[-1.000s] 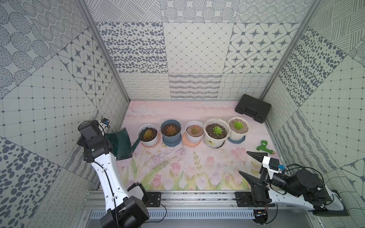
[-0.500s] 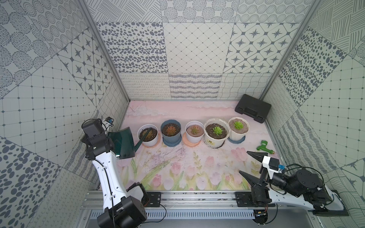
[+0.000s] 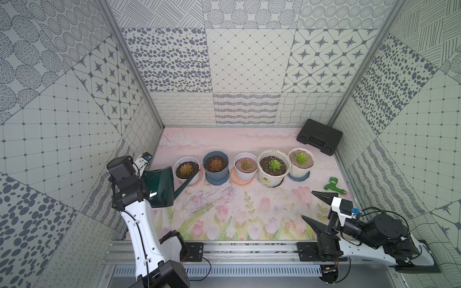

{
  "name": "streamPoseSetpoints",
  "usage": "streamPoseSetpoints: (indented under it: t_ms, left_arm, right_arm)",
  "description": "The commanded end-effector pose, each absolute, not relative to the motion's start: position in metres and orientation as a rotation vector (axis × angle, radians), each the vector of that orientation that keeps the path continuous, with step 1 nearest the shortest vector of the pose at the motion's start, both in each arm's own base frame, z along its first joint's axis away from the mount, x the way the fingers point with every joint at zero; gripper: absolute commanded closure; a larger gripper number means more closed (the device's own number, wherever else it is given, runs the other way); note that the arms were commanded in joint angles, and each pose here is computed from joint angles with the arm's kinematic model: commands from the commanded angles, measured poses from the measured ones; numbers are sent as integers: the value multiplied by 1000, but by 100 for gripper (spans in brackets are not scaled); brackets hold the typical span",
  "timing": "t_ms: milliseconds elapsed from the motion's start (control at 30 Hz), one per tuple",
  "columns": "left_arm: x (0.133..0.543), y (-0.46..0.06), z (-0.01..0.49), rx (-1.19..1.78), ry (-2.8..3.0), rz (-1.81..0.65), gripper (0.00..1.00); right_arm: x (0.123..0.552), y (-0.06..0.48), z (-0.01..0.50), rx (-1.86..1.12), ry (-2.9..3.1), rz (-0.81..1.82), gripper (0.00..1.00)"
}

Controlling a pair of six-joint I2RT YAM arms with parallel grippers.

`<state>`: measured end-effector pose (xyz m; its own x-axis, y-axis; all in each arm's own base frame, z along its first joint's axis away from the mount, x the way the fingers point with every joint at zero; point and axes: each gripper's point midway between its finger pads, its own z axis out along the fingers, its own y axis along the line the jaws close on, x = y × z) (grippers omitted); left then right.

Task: Water the succulent around the soil edge
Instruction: Water the soil of the potted plant with water.

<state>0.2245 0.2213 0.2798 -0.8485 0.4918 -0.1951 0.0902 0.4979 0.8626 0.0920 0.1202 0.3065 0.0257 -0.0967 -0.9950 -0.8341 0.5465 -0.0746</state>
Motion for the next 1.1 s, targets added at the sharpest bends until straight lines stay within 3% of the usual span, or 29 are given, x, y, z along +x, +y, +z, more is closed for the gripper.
streamPoseSetpoints:
  t_ms: [0,400,767,1067]
  left_arm:
    - [230,222,295,523,2249,1355,100]
    - [208,232,304,406,2261,1348,100]
    - [185,224,272,435,2386,1289,100]
    - [168,243,287,209,2360,1370,100]
  right_arm:
    - [91,119,316,-823,1420,723,3]
    - [90,121,316,-835,1416,730,3]
    - [88,121,317,-839,1414,744,3]
    - [87,122,317,-844,1411,753,3]
